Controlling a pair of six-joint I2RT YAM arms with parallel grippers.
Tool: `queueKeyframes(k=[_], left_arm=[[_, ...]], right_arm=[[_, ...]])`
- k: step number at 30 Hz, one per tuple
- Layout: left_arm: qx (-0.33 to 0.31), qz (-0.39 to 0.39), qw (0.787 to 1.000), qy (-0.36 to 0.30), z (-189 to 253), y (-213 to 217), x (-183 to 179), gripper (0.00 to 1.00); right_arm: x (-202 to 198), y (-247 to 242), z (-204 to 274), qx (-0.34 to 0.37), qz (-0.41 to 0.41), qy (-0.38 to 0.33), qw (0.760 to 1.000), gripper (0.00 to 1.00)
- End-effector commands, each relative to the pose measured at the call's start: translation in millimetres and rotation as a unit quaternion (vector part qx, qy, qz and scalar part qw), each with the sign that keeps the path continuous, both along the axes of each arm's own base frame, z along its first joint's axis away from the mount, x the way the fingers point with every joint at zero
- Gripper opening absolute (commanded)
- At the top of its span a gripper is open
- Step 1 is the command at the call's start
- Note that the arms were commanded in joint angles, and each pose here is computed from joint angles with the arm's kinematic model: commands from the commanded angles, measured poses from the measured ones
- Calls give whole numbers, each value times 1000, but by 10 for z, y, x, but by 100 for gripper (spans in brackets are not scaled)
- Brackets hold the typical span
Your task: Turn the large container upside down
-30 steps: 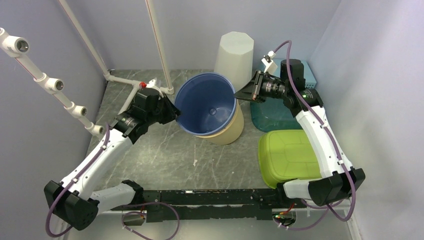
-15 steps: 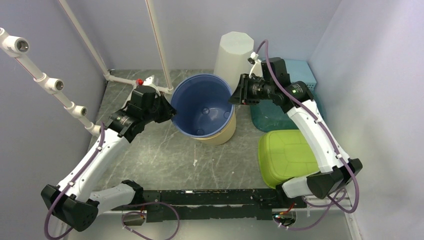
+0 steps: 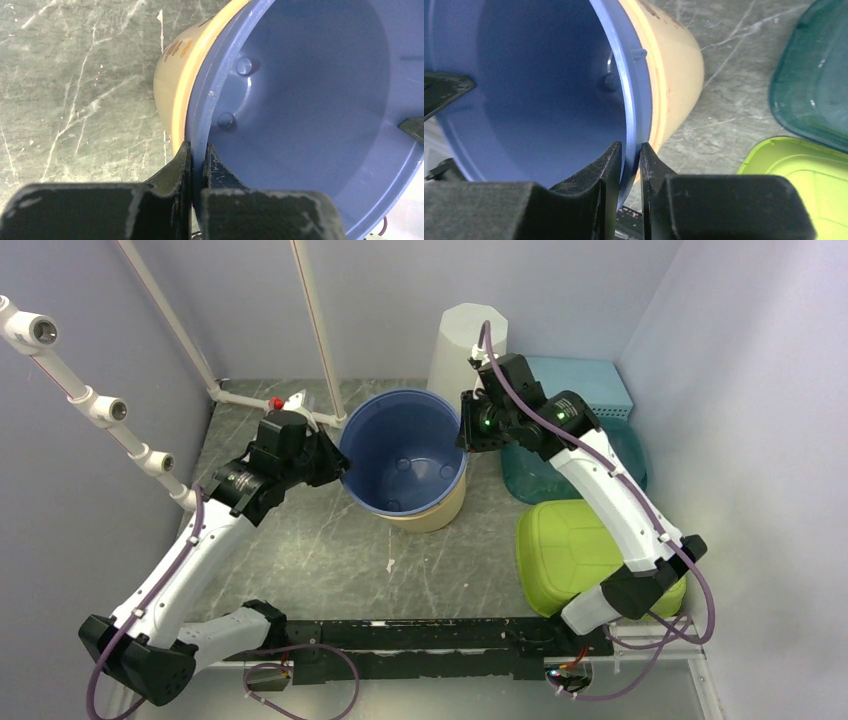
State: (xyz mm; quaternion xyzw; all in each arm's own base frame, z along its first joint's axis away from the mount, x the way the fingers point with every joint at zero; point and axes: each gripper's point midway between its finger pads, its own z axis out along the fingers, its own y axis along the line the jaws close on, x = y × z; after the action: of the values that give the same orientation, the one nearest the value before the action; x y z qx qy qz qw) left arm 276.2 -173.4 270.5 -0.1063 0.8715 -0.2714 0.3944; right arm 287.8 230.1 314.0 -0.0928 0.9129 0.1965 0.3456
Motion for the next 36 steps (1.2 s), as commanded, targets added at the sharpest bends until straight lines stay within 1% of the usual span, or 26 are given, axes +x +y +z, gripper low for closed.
queueKeyframes(k=[1,5,8,9,11,13,16,17,18,19,20,22,24,26,28,31,33,36], left_arm=[[-103,-129,983,-84,832,-441,-255,3],[-117,-145,978,-88,917,-488,-303,3],[-123,-149,977,-89,943,-496,-325,3],[-122,-146,978,-87,928,-489,-322,3],[-118,-140,979,-86,906,-463,-322,3],[-112,-131,981,-86,893,-423,-321,3],[-99,-118,984,-87,869,-360,-319,4],[-95,-117,985,-88,868,-345,-324,13],[-92,-114,985,-91,875,-328,-323,30],[-89,-112,985,-95,883,-308,-324,45],[-84,-104,986,-98,883,-275,-320,55],[-74,-78,989,-104,871,-164,-326,66],[-74,-38,991,-101,796,-40,-322,71],[-95,2,990,-101,713,58,-338,72],[-117,16,987,-108,641,112,-410,75],[-127,55,983,-122,577,288,-489,79],[-130,47,982,-126,529,290,-546,79],[-136,20,985,-107,390,184,-586,78]], right_arm=[[135,-14,-77,-64,-18,-22,998,22],[159,41,-68,-90,-20,-31,995,23],[182,78,-55,-96,-19,-35,995,23],[188,84,-46,-96,-19,-37,994,20],[196,89,-28,-95,-22,-41,994,8],[195,93,-6,-90,-23,-44,995,0],[187,102,-1,-84,-20,-47,995,0],[185,103,-6,-82,-21,-46,995,0],[182,110,0,-77,-20,-47,996,0],[182,109,11,-71,-21,-49,996,0],[188,100,16,-62,-24,-48,997,0],[218,82,52,-32,-26,-44,998,0],[247,55,-9,-4,-30,-33,999,0],[269,40,-73,38,-24,-10,999,0],[261,16,-102,75,-18,8,997,0],[268,-68,-82,114,-21,18,993,0],[274,-114,-36,135,-22,19,990,0],[269,-115,52,165,-15,19,986,0]])
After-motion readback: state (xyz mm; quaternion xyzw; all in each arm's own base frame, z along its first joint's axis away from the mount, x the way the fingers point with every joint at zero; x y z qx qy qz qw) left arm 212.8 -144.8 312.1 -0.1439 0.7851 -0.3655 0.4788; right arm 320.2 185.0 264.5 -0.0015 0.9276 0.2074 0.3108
